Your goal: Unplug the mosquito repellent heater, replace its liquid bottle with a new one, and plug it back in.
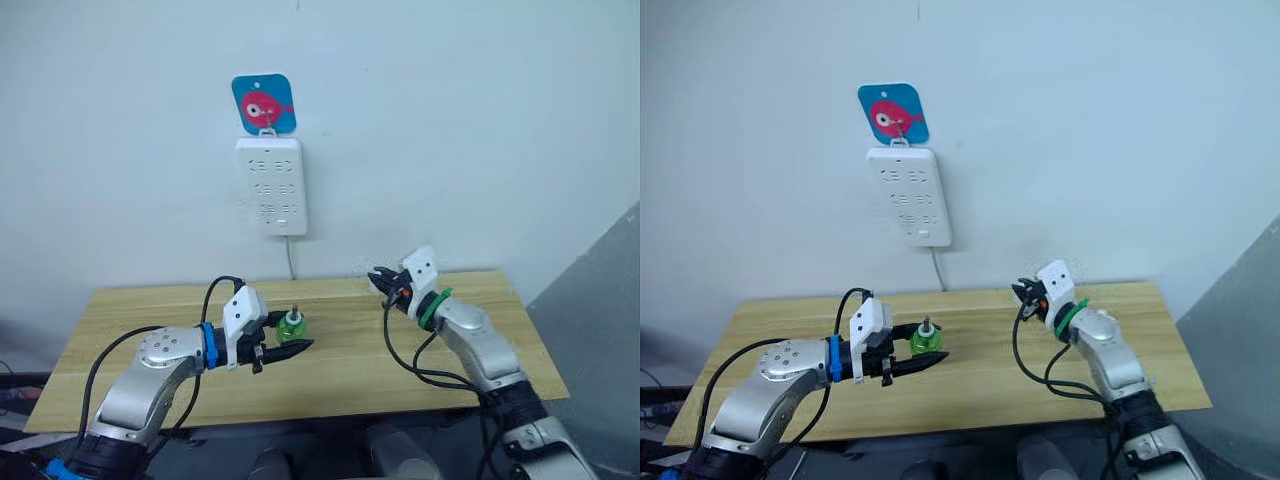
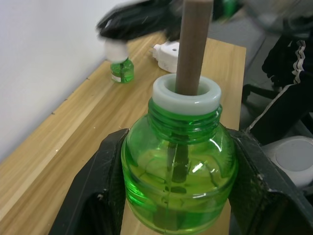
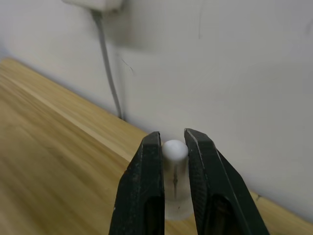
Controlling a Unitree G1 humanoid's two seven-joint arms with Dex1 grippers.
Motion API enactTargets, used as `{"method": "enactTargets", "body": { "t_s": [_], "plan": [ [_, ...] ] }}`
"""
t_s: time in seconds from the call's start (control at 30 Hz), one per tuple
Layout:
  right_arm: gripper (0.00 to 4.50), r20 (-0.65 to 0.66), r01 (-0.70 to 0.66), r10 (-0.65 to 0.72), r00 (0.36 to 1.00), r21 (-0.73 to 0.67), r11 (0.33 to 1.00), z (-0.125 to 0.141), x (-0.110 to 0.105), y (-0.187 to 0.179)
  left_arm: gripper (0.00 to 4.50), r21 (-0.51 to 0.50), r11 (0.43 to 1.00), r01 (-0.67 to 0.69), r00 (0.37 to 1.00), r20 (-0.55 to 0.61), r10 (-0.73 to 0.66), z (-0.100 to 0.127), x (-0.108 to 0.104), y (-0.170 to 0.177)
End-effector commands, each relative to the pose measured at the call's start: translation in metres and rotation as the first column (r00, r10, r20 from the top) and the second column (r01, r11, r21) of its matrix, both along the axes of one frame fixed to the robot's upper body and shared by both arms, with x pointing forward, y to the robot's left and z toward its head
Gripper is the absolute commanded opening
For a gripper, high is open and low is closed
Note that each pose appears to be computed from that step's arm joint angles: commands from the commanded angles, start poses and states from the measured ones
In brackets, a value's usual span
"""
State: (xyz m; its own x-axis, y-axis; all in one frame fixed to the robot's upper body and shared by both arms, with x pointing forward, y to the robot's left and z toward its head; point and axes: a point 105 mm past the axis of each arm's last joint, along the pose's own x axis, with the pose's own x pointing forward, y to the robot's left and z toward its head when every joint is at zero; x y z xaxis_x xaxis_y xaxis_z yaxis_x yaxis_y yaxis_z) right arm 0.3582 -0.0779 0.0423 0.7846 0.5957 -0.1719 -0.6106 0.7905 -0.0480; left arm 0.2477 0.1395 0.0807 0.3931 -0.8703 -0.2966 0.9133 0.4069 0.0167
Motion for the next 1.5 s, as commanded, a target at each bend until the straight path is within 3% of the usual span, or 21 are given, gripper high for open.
{"method": "enactTargets", "body": {
  "t_s": [0.03, 0.43, 0.67, 0.77, 0.83, 0.87, 0.93, 1.0, 1.07, 1.2, 1.3, 1.5],
  "plan": [
    [0.31, 0.030, 0.102, -0.102, 0.994, -0.011, 0.995, -0.009, 0.018, -0.007, 2.32, -0.004, 1.000, -0.002, 0.999, 0.048, 0.002, 0.016, -0.003, 0.002],
    [0.31, -0.054, 0.233, -0.236, 0.970, -0.052, 0.971, -0.052, 0.024, -0.014, 2.32, 0.012, 1.000, -0.017, 0.999, 0.037, 0.017, 0.019, -0.011, 0.005],
    [2.69, -0.027, 0.227, -0.226, 0.974, 0.035, 0.973, -0.045, 0.020, -0.012, 2.32, 0.001, 1.000, -0.015, 0.999, 0.038, 0.015, 0.019, -0.006, 0.002],
    [3.78, 0.031, 0.188, -0.192, 0.981, 0.093, 0.978, -0.024, 0.018, -0.014, 2.32, -0.008, 1.000, -0.014, 0.999, 0.044, 0.015, 0.020, -0.002, 0.001],
    [4.46, 0.085, 0.091, -0.101, 0.991, 0.108, 0.990, -0.003, 0.010, -0.012, 2.32, -0.016, 1.000, -0.011, 0.999, 0.051, 0.012, 0.022, 0.001, 0.000],
    [4.50, 0.103, 0.034, -0.045, 0.994, 0.105, 0.994, 0.006, 0.003, -0.010, 2.32, -0.019, 1.000, -0.008, 0.999, 0.053, 0.009, 0.023, 0.003, -0.001],
    [4.50, 0.154, -0.108, 0.112, 0.982, -0.031, 0.994, 0.026, -0.016, -0.012, 2.32, -0.023, 1.000, 0.008, 0.998, 0.067, -0.007, 0.026, 0.007, -0.002],
    [4.50, 0.125, -0.216, 0.226, 0.966, -0.085, 0.973, 0.044, -0.032, -0.014, 2.32, -0.018, 0.999, 0.033, 0.996, 0.087, -0.031, 0.029, 0.012, -0.004],
    [4.50, 0.072, -0.365, 0.373, 0.925, -0.099, 0.926, 0.064, -0.053, -0.009, 2.32, -0.014, 0.997, 0.070, 0.992, 0.104, -0.069, 0.030, 0.016, -0.009],
    [4.50, -0.012, -0.618, 0.619, 0.785, -0.079, 0.782, 0.104, -0.093, 0.009, 2.32, -0.041, 0.985, 0.166, 0.977, 0.144, -0.159, 0.043, 0.022, -0.025],
    [4.50, -0.015, -0.685, 0.685, 0.728, -0.026, 0.728, 0.125, -0.105, 0.024, 2.32, -0.060, 0.975, 0.213, 0.965, 0.169, -0.201, 0.053, 0.025, -0.035],
    [4.50, 0.032, -0.693, 0.692, 0.721, 0.045, 0.720, 0.140, -0.101, 0.047, 2.32, -0.092, 0.958, 0.272, 0.948, 0.198, -0.250, 0.065, 0.026, -0.050]
  ]
}}
